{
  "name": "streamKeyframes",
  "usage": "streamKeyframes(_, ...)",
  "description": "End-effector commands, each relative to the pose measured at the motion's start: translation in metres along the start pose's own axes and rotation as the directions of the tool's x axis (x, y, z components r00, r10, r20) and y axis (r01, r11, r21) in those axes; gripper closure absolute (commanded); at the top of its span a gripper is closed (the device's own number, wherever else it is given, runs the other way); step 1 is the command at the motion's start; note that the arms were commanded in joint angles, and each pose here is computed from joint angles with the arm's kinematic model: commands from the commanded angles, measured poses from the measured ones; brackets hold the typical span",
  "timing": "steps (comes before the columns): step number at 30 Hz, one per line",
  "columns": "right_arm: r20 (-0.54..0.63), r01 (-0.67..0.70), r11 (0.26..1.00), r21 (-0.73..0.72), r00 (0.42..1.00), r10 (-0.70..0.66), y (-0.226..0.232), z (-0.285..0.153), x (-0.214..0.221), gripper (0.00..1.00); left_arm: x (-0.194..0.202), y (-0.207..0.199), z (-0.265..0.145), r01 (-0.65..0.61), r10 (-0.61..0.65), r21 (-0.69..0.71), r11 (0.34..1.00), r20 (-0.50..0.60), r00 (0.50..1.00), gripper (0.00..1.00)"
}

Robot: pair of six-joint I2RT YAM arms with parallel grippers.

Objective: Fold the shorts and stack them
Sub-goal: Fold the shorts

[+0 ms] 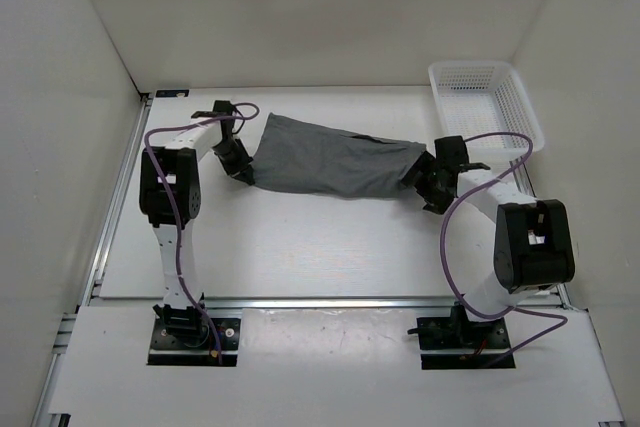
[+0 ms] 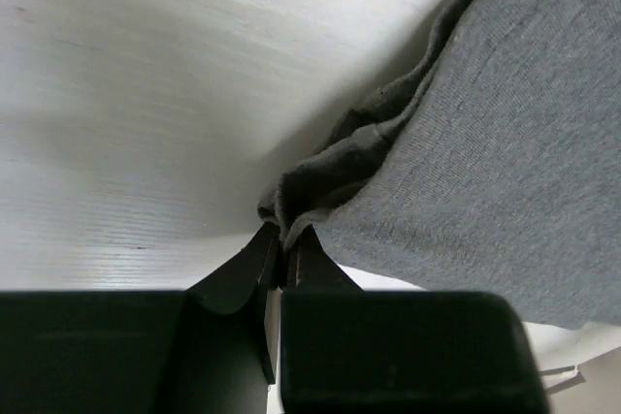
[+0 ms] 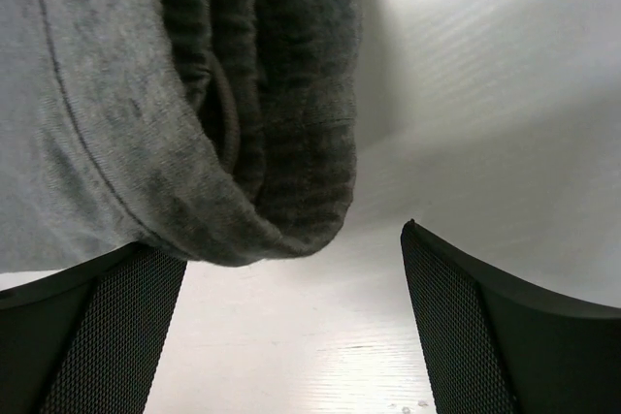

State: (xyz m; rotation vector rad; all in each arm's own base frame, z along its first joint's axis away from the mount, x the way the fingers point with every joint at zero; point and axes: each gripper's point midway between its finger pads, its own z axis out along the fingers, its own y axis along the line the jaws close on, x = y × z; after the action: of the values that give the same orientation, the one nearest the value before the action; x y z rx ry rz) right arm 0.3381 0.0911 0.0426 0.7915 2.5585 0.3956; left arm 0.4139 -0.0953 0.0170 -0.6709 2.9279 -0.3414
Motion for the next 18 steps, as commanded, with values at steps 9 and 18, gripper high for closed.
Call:
streamKeyframes(9, 0.083, 0.051, 0.991, -0.12, 0.996, -0.041, 0.024, -0.05, -0.012, 0.04, -0.026, 0.058, -0.078, 0.178, -0.168, -0.025, 0.984, 0.229, 0.959, 0.9)
streamKeyframes(18, 0.005, 0.124, 0.971, -0.207, 0.992, -0.125, 0.045, -0.045, 0.027, 0.02, 0.027, 0.091, -0.091, 0.173, -0.16, -0.047, 0.984, 0.213, 0.964, 0.9)
